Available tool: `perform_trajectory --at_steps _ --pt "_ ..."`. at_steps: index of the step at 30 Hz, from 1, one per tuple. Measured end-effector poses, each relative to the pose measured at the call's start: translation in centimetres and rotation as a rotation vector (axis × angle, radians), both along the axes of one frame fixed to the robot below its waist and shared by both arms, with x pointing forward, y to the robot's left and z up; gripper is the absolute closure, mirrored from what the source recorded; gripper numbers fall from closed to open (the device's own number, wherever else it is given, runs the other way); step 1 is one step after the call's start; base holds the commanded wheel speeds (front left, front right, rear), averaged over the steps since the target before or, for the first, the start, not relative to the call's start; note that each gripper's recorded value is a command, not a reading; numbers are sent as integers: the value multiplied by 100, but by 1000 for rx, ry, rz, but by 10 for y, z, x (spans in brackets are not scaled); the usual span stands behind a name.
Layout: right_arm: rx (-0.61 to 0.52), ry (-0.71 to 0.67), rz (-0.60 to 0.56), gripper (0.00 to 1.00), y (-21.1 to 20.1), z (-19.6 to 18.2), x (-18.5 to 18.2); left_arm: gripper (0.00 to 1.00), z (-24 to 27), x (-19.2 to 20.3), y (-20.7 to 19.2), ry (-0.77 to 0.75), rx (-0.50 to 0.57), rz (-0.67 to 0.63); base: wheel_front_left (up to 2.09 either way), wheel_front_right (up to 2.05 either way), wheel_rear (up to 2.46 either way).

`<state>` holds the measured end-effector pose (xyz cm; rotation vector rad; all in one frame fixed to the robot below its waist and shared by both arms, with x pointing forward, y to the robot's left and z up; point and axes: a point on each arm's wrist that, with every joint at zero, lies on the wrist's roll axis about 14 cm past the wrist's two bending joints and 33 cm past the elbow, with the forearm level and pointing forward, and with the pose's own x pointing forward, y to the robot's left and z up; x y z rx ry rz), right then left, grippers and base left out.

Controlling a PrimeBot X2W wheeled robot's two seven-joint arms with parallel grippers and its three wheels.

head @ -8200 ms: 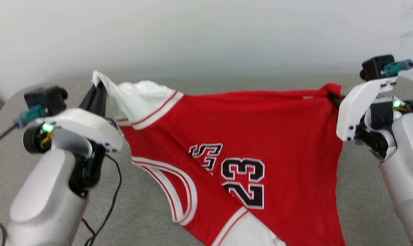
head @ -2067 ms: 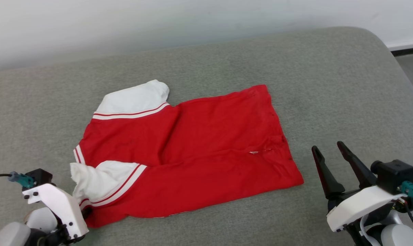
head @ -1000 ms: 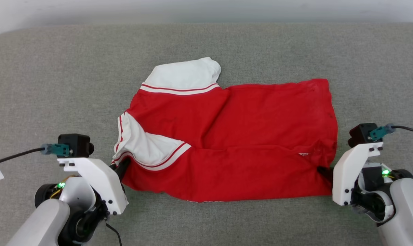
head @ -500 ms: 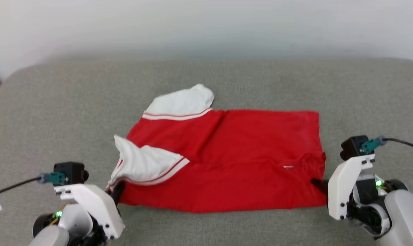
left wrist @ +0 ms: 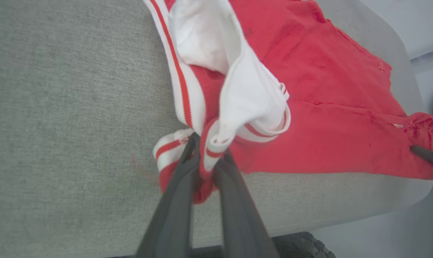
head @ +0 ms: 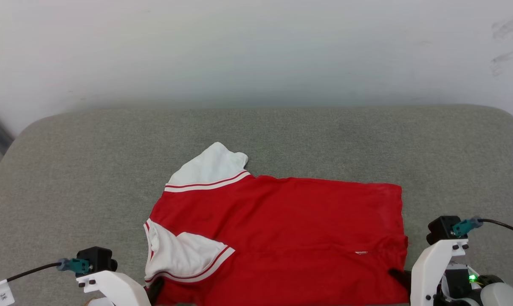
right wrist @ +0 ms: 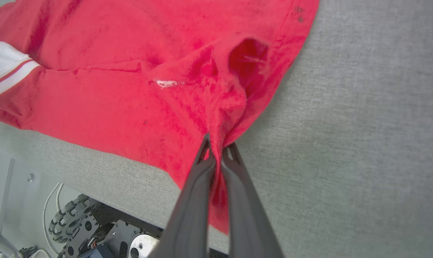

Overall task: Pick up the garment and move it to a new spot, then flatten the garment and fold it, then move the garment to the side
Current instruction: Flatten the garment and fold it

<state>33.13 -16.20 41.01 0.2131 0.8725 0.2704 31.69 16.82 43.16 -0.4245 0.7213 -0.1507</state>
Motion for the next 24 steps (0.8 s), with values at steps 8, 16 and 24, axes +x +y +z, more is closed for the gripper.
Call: perform_trajectory --at_steps 8,16,24 --pt "-34 -290 -81 0 -14 29 19 0 11 26 12 -120 48 51 0 0 0" --pt "-71 -650 -178 0 -35 86 34 0 70 85 15 -411 138 64 0 0 0" --pt "-61 -853 -220 0 -36 131 63 0 108 163 -3 -538 154 2 0 0 0"
